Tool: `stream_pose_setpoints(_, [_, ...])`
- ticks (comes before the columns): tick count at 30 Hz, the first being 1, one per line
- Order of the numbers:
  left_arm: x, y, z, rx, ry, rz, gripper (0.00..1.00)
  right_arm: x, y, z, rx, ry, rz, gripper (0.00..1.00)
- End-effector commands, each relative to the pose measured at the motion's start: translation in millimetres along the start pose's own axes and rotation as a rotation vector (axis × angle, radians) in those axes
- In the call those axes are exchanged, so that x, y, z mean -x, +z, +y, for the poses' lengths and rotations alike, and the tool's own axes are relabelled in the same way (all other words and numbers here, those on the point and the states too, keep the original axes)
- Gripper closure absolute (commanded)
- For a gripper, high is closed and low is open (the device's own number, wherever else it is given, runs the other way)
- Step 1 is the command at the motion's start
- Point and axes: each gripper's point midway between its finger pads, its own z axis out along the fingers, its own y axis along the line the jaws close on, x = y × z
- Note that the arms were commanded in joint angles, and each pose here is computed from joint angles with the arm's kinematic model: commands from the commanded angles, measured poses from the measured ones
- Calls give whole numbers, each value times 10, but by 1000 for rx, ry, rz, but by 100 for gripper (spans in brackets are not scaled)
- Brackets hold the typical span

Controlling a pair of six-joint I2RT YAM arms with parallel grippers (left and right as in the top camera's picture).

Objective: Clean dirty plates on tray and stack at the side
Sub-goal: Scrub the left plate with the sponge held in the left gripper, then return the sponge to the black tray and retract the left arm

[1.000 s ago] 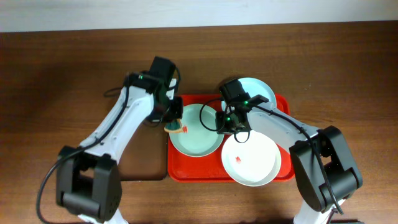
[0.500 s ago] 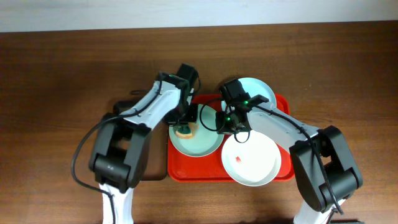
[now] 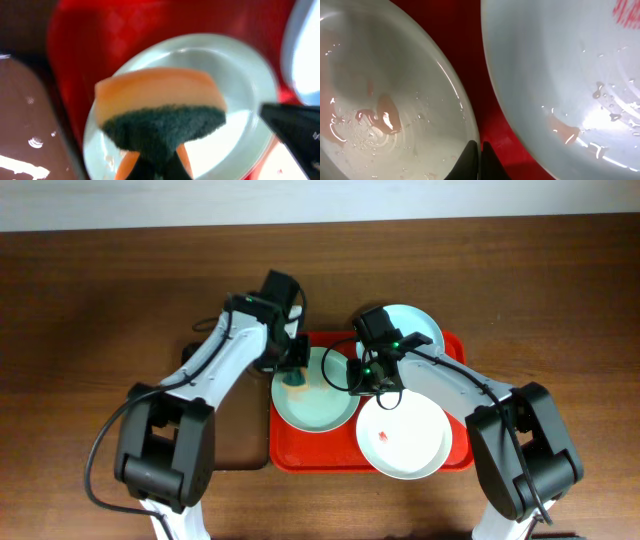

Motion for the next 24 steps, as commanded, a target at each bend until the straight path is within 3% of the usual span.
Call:
stream_pose_setpoints(1, [-207, 392, 139, 41, -3, 0, 100, -32, 31, 42, 21, 2, 14, 96])
stream_pose_setpoints(4, [-445, 622, 124, -24, -50, 42, 100, -29, 31, 43, 22, 2, 13, 96])
stream_pose_setpoints(8, [-427, 487, -527, -404, -4, 71, 100, -24, 31, 45, 23, 2, 11, 96])
stream_pose_setpoints(10, [-338, 371, -606, -468, -4, 61, 100, -25, 31, 45, 22, 2, 11, 96])
stream_pose_setpoints(12, [-114, 107, -468, -426, -9, -2, 100, -27, 31, 44, 22, 2, 12, 96])
stream_pose_setpoints(15, [23, -324, -18, -189, -50, -131, 100, -25, 31, 45, 22, 2, 11, 96])
stream_pose_setpoints(18, [-189, 46, 92, -26, -25, -61, 100, -26, 31, 45, 22, 2, 12, 96])
stream_pose_setpoints(24, [-460, 745, 94, 0, -23, 110, 100, -30, 33, 42, 22, 2, 13, 96])
